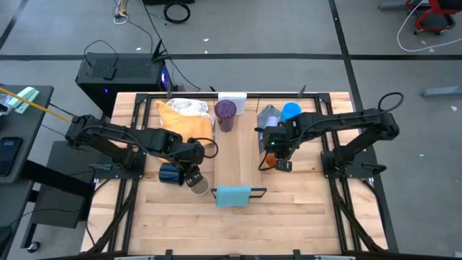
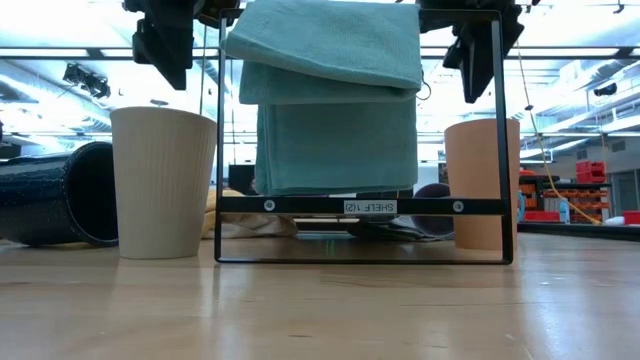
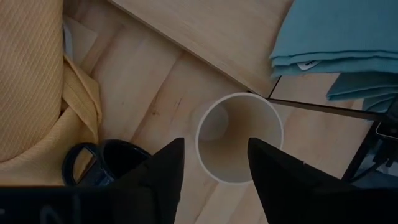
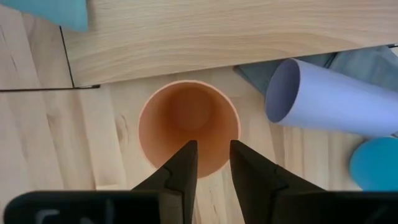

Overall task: Stack small to large cups/mugs on shelf
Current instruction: Put the orange cup on the shelf

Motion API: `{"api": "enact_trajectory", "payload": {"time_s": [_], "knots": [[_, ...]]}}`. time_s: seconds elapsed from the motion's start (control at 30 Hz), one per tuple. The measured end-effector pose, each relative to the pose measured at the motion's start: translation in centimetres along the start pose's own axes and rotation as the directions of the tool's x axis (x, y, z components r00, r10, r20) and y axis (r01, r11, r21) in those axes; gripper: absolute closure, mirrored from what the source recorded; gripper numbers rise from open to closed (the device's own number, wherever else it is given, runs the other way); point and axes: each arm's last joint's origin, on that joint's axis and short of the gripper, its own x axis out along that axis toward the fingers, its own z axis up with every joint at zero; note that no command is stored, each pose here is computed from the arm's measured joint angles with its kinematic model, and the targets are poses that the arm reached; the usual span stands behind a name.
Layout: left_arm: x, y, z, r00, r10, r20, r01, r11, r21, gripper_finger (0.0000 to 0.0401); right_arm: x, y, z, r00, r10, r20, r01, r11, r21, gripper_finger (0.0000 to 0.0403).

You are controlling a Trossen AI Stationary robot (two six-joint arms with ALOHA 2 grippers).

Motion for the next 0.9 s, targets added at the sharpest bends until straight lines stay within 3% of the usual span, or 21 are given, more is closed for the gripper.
{"api": "enact_trajectory", "payload": {"time_s": [0.33,0.6,0.9], "knots": [[0.0,0.0,0.0,1.000,0.000,0.000,0.000,1.000,0.000,0.0215,0.2,-0.8,0.2,1.000,-0.005,0.004,0.005,0.999,0.033,0.0302],[0.0,0.0,0.0,1.000,0.000,0.000,0.000,1.000,-0.001,0.0212,3.3,-1.4,-1.1,0.996,0.001,-0.085,0.010,0.992,0.125,0.0302],[0.0,0.0,0.0,1.000,0.000,0.000,0.000,1.000,-0.003,0.0217,5.5,-1.4,-1.4,0.999,0.030,-0.045,-0.021,0.981,0.193,0.0303]]}}
